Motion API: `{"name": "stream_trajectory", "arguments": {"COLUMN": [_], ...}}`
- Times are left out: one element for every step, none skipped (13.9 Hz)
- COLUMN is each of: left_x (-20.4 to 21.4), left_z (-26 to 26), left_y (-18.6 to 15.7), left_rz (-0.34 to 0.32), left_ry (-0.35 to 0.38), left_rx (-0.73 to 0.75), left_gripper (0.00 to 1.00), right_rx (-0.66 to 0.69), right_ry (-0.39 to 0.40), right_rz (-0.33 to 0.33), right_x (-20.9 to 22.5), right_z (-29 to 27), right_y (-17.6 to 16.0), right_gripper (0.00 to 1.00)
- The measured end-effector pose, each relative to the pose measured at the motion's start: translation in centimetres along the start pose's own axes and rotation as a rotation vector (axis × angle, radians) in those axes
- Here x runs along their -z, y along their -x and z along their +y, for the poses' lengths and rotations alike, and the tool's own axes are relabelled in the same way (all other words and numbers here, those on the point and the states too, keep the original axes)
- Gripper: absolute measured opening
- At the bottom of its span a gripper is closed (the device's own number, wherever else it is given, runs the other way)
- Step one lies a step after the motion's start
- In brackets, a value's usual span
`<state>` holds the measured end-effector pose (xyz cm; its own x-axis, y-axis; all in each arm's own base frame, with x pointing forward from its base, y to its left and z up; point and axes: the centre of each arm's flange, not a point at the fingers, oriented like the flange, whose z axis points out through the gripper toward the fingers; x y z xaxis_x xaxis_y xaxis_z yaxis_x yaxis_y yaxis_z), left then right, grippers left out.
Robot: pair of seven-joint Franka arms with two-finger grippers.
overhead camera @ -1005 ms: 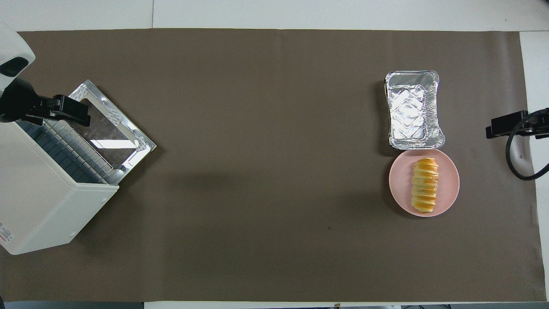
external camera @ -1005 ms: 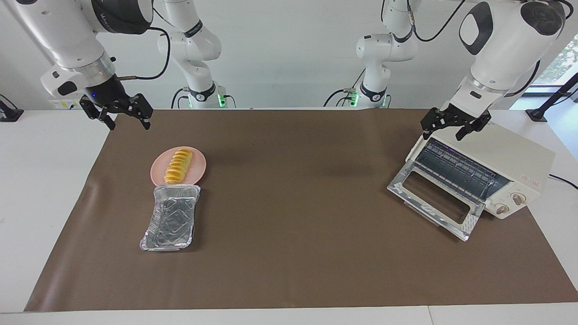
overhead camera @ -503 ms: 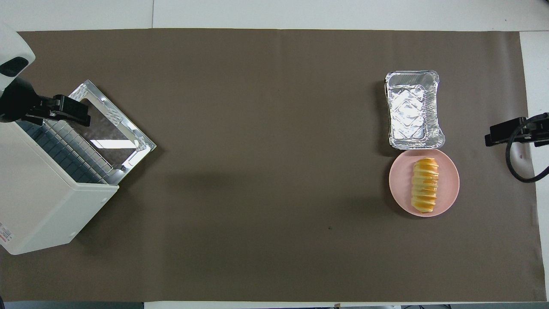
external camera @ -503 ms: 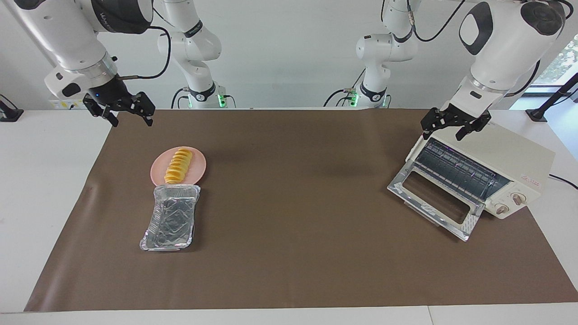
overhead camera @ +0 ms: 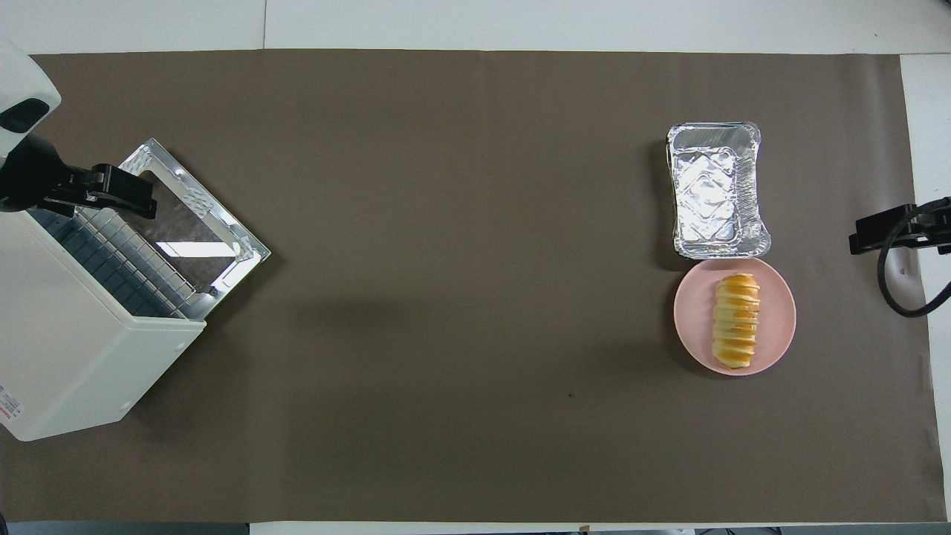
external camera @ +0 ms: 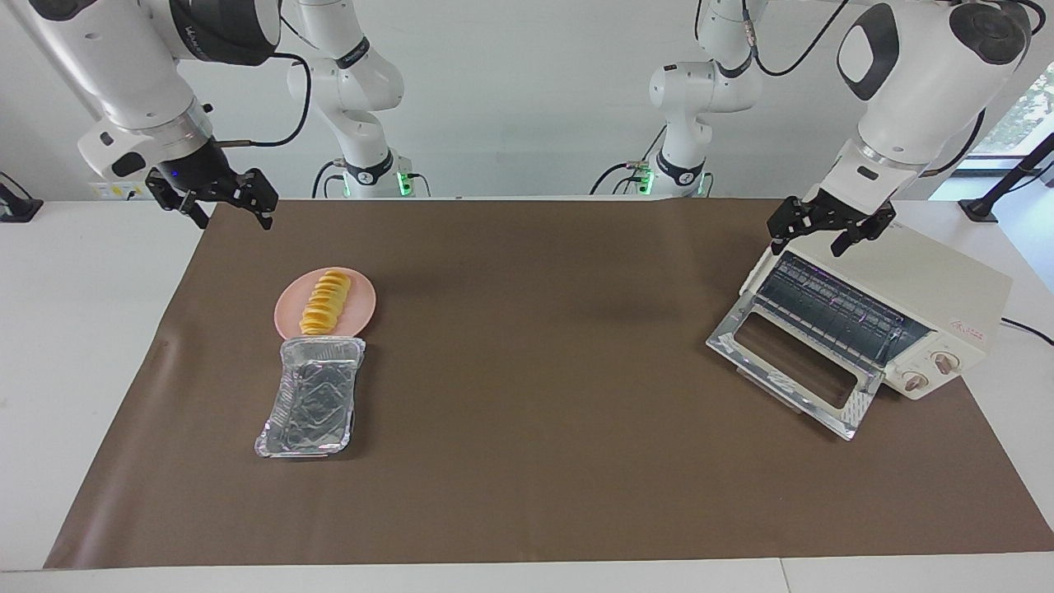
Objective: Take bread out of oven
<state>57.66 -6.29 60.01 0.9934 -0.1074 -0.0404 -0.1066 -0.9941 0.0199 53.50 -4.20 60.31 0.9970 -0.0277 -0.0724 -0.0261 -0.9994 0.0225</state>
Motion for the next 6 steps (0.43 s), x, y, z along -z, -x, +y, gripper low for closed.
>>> {"name": "stream_trajectory", "arguments": {"left_x": [0.00, 0.00, 0.00, 0.00, 0.00, 0.00], "left_z": [0.00, 0.00, 0.00, 0.00, 0.00, 0.00], "left_y": [0.00, 0.00, 0.00, 0.00, 0.00, 0.00], "left_rz": [0.000, 0.000, 0.000, 0.000, 0.000, 0.000], "left_ry": [0.000, 0.000, 0.000, 0.000, 0.000, 0.000], "left_rx": [0.000, 0.000, 0.000, 0.000, 0.000, 0.000], "left_gripper": [1.00, 1.00, 1.00, 1.00, 1.00, 1.00], "right_rx": [0.001, 0.001, 0.002, 0.002, 0.002, 0.002], "right_ry": [0.000, 0.000, 0.000, 0.000, 0.000, 0.000], "right_rz": [0.000, -0.001, -0.001, -0.001, -0.001, -0.001], "right_x": [0.00, -0.01, -0.01, -0.01, -0.01, -0.01], "right_z": [-0.04, -0.07, -0.09, -0.11, -0.12, -0.12], "right_y": [0.00, 0.00, 0.01, 0.00, 0.00, 0.00], "right_gripper": [1.00, 1.00, 1.00, 1.00, 1.00, 1.00]}}
